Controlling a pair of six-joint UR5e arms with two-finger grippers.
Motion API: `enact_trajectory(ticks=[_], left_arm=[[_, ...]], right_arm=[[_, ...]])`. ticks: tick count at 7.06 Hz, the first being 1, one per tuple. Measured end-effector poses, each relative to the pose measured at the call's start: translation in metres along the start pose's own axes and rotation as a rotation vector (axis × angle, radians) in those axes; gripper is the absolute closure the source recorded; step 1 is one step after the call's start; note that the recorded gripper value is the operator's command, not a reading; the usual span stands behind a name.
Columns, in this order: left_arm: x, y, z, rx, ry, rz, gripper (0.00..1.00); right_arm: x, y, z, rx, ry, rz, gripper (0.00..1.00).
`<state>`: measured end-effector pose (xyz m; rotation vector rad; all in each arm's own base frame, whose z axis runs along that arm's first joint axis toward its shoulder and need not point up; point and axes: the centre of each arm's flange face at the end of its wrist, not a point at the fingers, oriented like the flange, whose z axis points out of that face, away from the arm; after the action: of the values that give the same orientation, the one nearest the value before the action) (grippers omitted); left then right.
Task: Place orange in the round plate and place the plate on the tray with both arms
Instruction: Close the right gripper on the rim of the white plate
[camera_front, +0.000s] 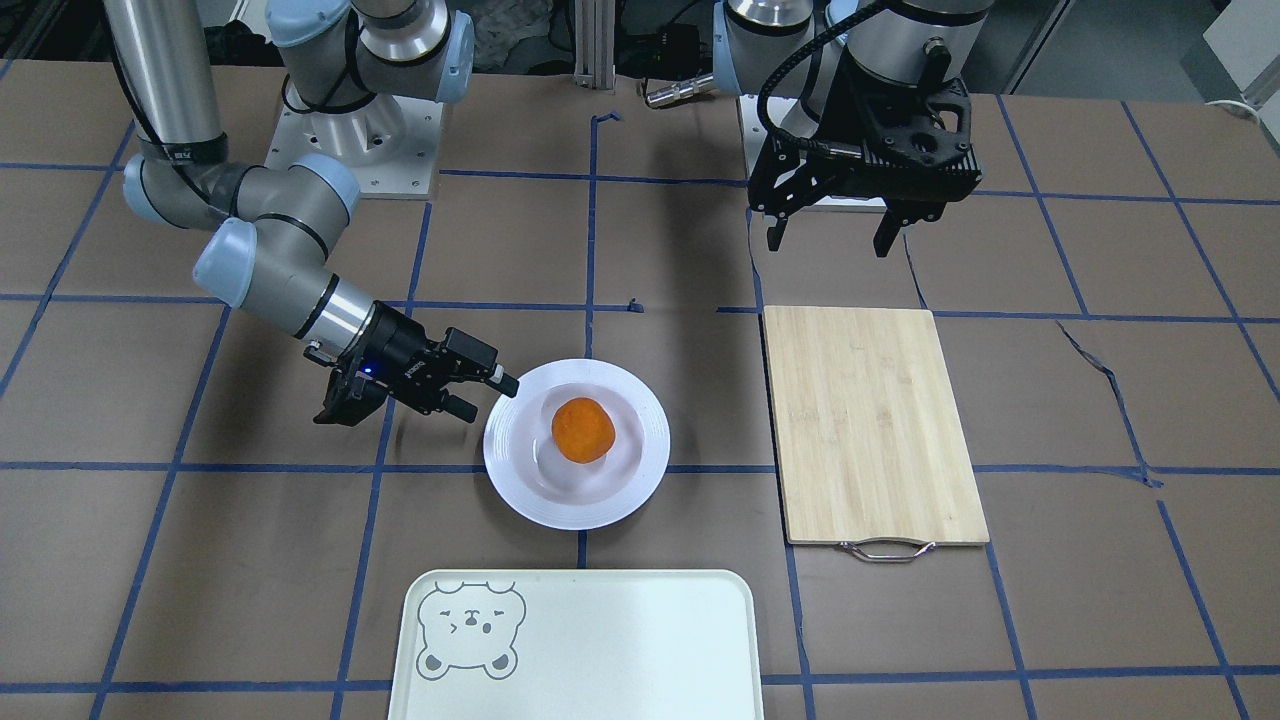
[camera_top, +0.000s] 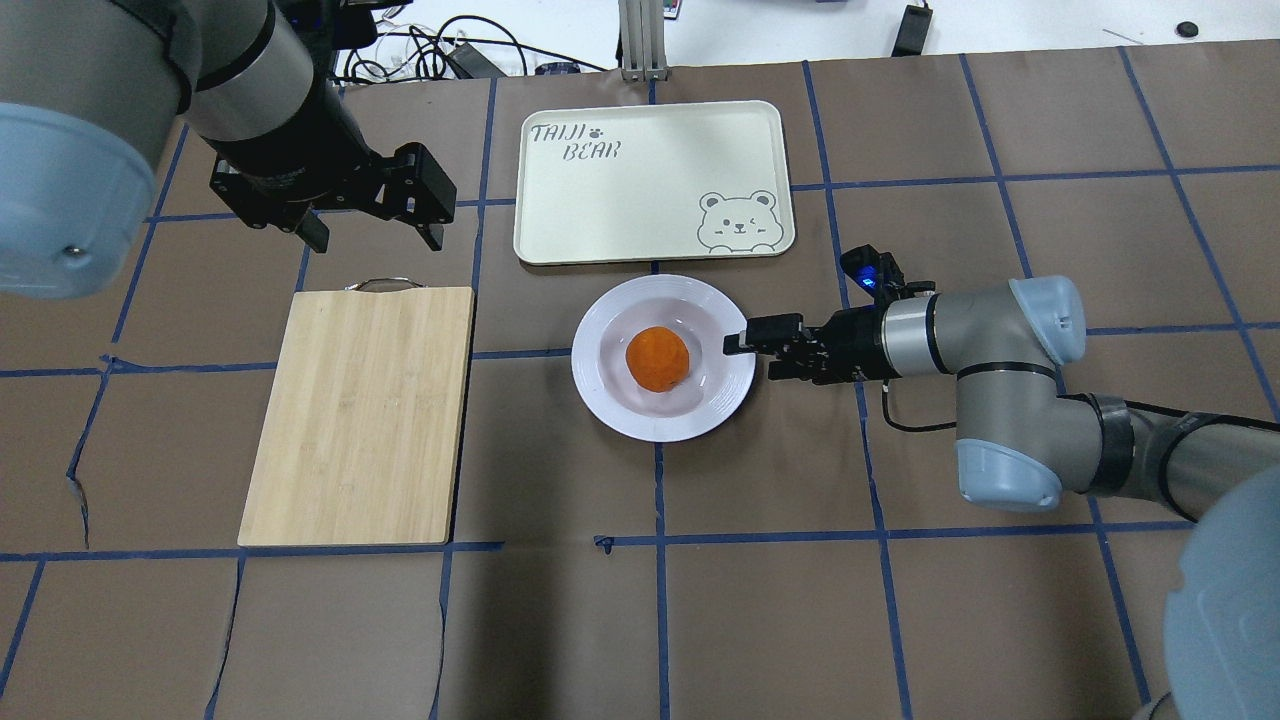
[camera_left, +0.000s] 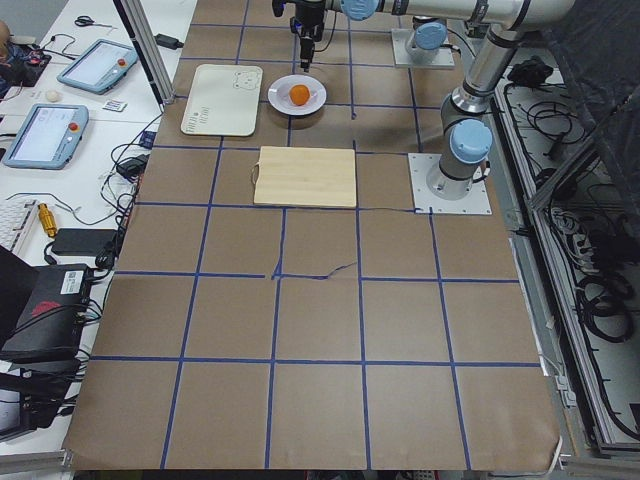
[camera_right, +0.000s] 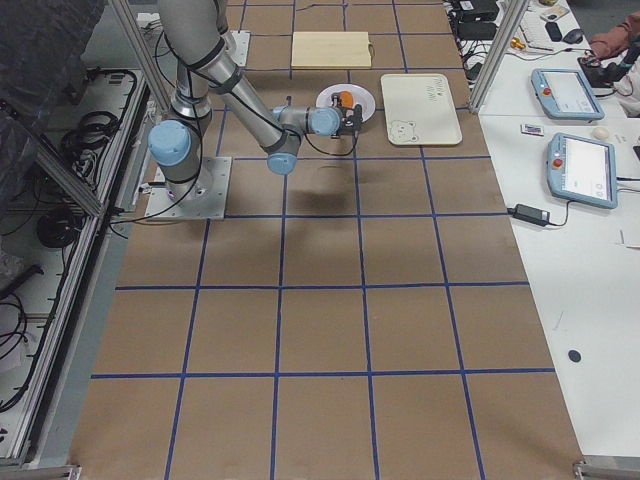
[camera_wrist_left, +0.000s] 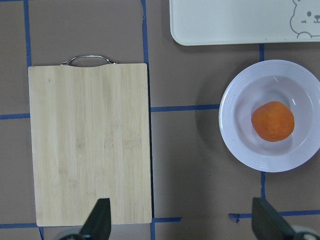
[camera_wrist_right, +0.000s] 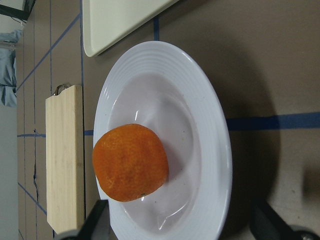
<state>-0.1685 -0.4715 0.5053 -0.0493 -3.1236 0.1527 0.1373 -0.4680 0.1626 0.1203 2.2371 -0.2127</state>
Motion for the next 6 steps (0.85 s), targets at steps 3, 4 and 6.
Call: enact_trajectory(ticks=[3,4,6], left_arm=[[-0.001,0.0,0.0,0.0,-0.002,-0.001,0.0],[-0.001,0.0,-0.001,0.001,-0.003,-0.001,0.0],[-0.001,0.0,-0.001,0.001,-0.003,-0.001,0.0]], right_arm=[[0.007,-0.001,0.01,-0.013,-0.002,-0.004,0.04],[0.011,-0.001,0.016,-0.02,-0.004,-0.005,0.05],[0.004,0.003,0.029,-0.04,-0.011,-0.013,0.1]])
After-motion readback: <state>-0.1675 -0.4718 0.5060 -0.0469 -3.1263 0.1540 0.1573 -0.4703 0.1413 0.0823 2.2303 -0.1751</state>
